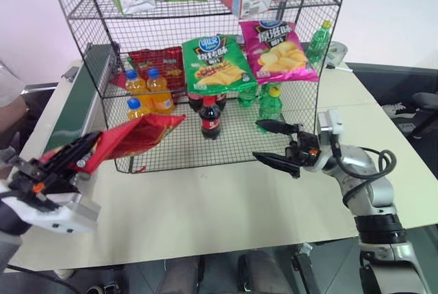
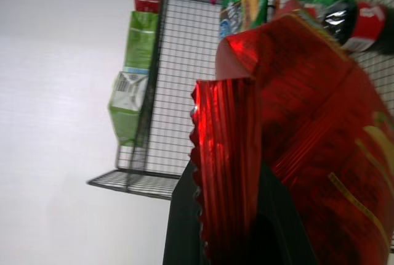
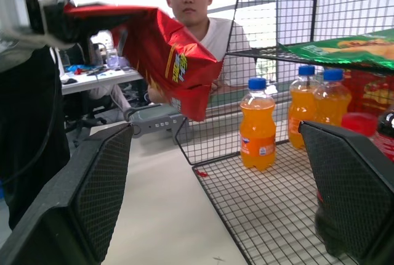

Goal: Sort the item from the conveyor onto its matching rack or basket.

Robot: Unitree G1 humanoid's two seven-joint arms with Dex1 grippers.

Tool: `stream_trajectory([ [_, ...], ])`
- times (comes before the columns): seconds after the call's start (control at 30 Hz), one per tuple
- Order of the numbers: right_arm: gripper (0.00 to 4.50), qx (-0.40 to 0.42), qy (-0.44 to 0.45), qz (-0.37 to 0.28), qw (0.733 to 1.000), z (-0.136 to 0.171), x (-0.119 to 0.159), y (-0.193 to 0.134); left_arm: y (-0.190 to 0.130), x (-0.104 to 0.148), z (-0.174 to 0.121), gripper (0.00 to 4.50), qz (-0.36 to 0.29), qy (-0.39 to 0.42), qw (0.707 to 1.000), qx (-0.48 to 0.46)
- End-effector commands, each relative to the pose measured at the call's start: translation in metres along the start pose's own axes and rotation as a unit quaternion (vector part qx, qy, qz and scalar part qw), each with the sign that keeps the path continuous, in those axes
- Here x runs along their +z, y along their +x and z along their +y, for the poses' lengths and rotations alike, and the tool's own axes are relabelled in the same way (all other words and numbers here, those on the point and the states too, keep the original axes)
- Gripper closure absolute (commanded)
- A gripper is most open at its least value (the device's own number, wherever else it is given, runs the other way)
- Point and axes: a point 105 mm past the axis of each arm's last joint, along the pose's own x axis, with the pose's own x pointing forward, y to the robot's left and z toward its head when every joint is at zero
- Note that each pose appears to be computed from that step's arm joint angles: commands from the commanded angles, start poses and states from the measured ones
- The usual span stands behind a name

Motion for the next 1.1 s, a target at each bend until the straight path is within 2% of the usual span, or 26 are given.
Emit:
stream_trajectory([
  [0.03,0.00,0.012,-0.021,-0.010,1.000,0.003,0.010,0.007,0.012,-0.005,0.028,4.44,-0.001,0.019,0.999,0.035],
  [0.2,0.00,0.005,-0.015,-0.041,0.999,-0.002,0.022,0.016,0.037,-0.002,0.058,4.44,-0.024,0.056,0.996,0.070],
  [0.43,0.00,-0.010,-0.004,-0.077,0.997,-0.006,0.040,0.026,0.064,-0.021,0.059,4.44,-0.017,0.095,0.992,0.079],
  [0.63,0.00,-0.016,-0.005,-0.066,0.998,-0.004,0.036,0.026,0.083,-0.046,0.061,4.44,-0.004,0.115,0.988,0.104],
  [0.93,0.00,-0.024,0.000,-0.071,0.997,-0.003,0.035,0.024,0.101,-0.068,0.053,4.44,0.002,0.164,0.980,0.112],
  [1.1,0.00,-0.025,0.002,-0.069,0.997,-0.002,0.032,0.023,0.104,-0.080,0.082,4.44,0.018,0.180,0.972,0.152],
])
